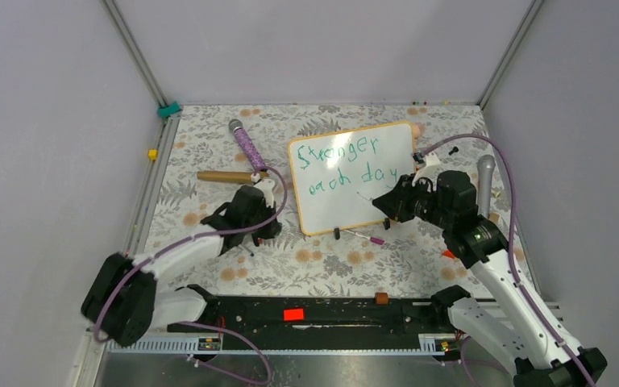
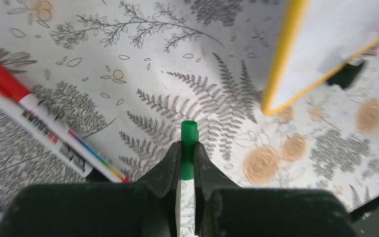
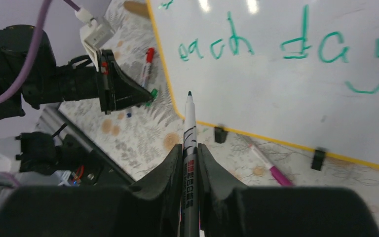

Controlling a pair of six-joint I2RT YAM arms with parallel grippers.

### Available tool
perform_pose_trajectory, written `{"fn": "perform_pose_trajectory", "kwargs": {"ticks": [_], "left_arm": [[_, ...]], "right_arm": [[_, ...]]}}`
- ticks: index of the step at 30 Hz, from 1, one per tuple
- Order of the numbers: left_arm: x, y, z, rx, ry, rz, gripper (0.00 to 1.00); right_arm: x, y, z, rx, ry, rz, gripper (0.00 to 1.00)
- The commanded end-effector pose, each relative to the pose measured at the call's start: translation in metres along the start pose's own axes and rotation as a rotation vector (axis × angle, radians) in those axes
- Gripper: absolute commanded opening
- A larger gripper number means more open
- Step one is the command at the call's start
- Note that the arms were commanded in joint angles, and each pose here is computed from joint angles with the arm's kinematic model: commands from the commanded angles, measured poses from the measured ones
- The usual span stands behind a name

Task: Write a sentence on the whiteboard
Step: Close the whiteboard marker at the center of the board.

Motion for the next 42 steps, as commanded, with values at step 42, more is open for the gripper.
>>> {"fn": "perform_pose_trajectory", "kwargs": {"ticks": [42], "left_arm": [[-0.053, 0.007, -0.099, -0.974, -0.386, 0.585, 0.00]], "right_arm": [[0.161, -0.054, 0.081, 0.572, 0.203, -0.340, 0.00]]}}
Point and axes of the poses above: each gripper's point midway between its finger pads, its own z axis out along the fingers, its own x axis along the line the jaws close on, y = z × x, the point moved 2 cm from there along -z, back along the fingers, and after that the axes turned 5 degrees about z, right-handed, at the moved point
